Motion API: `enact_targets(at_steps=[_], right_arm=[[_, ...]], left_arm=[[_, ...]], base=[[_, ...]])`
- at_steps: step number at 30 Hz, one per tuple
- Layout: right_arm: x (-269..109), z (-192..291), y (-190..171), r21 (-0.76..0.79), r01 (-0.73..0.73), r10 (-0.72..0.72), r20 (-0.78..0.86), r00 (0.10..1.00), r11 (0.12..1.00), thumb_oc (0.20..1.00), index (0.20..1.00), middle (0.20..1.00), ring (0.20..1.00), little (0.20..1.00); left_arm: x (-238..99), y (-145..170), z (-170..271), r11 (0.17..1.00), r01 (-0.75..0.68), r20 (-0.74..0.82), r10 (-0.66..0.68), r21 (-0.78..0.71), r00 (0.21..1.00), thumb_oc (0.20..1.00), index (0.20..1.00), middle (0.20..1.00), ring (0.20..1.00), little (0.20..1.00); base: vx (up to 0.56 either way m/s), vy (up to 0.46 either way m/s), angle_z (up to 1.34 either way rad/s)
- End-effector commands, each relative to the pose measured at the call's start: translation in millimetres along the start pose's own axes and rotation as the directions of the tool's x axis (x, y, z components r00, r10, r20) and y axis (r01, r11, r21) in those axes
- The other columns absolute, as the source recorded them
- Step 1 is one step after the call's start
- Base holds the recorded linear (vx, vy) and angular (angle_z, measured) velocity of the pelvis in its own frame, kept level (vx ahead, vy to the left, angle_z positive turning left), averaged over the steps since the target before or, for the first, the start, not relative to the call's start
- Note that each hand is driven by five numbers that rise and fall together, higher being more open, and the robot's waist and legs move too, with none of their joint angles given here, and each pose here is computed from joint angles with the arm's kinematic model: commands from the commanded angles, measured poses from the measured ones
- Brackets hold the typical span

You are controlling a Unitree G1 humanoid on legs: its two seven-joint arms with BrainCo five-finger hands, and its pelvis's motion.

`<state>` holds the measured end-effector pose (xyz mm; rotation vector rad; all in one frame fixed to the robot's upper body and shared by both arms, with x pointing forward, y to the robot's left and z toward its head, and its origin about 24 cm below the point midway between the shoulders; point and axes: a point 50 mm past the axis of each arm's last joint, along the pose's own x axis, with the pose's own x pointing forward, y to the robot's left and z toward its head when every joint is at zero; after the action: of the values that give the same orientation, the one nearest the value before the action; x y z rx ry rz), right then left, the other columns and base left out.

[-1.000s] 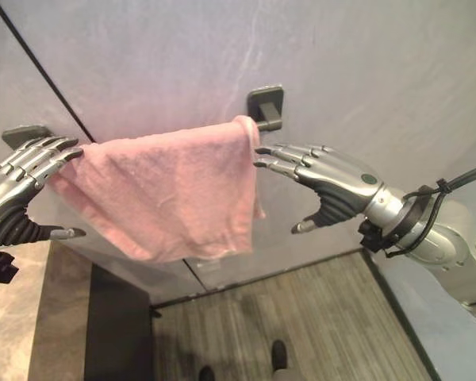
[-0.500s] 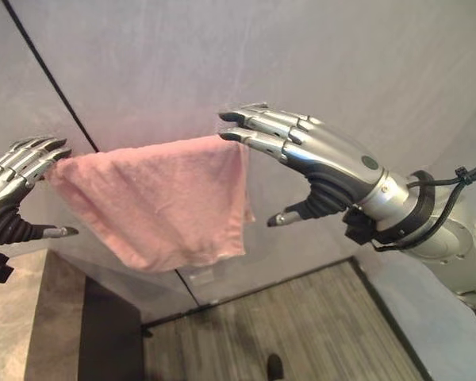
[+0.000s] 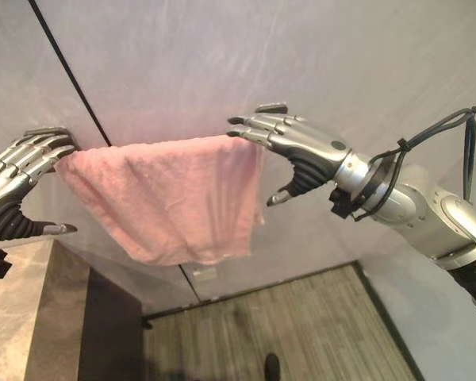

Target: Put brush and paste in cup on sink, flatten towel.

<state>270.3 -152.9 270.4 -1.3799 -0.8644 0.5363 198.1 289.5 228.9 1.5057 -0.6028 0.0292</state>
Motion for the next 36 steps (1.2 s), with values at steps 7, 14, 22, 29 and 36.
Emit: enact_targets(at_steps=[7,14,22,29,36], right_arm=[[9,-9,-20,-0.097,0.052,-0.056,-0.040,0.998,0.994,1.000,1.000,1.000,1.000,1.000],[16,-10,-13,-0.086,0.007,-0.010,-0.042,0.999,0.996,1.000,1.000,1.000,1.000,1.000],[13,-7,-14,-0.194,-0.105,0.099,-0.036,0.994,0.975,1.000,1.000,1.000,1.000,1.000],[-1,0,-10,-0.321,-0.249,0.253,-0.032,0.967,0.913,1.000,1.000,1.000,1.000,1.000],[-17,-9,-3,-0.357,-0.371,0.355,-0.110,0.928,0.857,1.000,1.000,1.000,1.000,1.000]], left_arm=[[30,24,10,0.993,-0.087,0.122,0.077,0.074,0.989,1.000,1.000,1.000,1.000,1.000],[34,19,16,0.997,-0.058,0.152,0.048,0.057,0.987,1.000,1.000,1.000,1.000,1.000],[36,16,21,0.973,0.061,0.204,-0.108,0.223,0.973,1.000,1.000,1.000,1.000,1.000],[30,15,19,0.921,0.172,0.202,-0.254,0.349,0.946,1.000,1.000,1.000,1.000,1.000],[20,17,11,0.908,0.236,0.131,-0.295,0.346,0.946,1.000,1.000,1.000,1.000,1.000]], base=[[0.03,-0.022,0.06],[0.03,-0.023,0.04],[0.00,0.000,0.00],[0.00,-0.002,0.00],[0.04,-0.024,0.01]])
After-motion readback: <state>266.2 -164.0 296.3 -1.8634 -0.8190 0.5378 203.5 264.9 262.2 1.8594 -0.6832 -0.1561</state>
